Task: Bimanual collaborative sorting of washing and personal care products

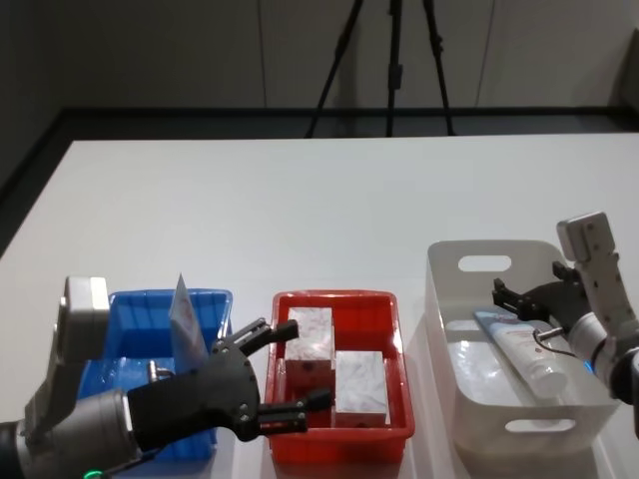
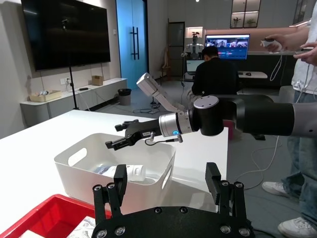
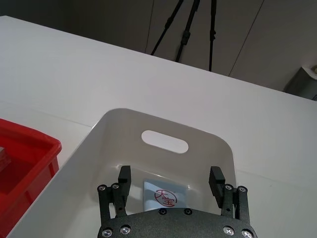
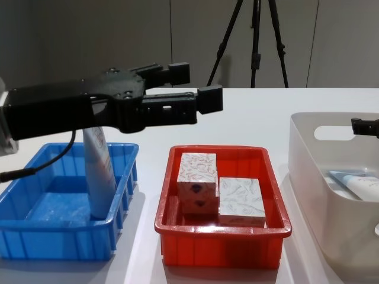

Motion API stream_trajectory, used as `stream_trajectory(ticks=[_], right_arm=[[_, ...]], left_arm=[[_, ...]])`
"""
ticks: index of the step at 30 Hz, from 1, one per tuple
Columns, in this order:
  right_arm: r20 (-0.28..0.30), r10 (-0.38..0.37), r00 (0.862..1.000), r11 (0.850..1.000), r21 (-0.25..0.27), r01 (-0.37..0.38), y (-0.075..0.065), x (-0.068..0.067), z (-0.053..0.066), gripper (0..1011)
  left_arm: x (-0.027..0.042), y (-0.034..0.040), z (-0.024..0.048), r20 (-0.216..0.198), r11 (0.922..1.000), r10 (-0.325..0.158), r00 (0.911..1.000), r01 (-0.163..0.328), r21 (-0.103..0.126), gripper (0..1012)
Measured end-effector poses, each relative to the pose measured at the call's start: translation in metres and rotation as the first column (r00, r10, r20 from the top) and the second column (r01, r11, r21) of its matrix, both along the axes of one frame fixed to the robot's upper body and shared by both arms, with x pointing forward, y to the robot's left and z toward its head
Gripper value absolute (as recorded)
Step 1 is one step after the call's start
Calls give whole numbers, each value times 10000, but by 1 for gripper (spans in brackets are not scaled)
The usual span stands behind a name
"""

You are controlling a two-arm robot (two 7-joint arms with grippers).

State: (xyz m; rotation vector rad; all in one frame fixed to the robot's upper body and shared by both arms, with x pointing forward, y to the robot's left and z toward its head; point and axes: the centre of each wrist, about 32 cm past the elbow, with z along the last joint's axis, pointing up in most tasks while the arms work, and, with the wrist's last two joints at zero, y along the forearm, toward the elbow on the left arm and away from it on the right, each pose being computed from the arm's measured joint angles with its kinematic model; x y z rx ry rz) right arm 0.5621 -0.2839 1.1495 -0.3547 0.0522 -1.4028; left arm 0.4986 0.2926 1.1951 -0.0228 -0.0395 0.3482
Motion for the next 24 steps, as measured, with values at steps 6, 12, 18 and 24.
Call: stream_trajectory(ticks=[6,12,18,24], right_arm=[[328,116,9994,9996,-262,-108,-45,-53,7,1001],[798,351,9962,9975,-634,-300,-103,-141,12,1001],[1144,601,9916,9945,-920,-497,-144,-225,6,1001],[1546,971,9832,9892,-1240,-782,-189,-345,-7,1001]], left_arm=[[-3,9,-29,18,9985,509,9987,-509,194,1002],[-8,25,-78,89,9896,1344,9909,-1347,501,1002],[-14,42,-130,218,9718,2202,9752,-2213,814,1002],[-20,58,-179,407,9457,3030,9521,-3057,1105,1002]])
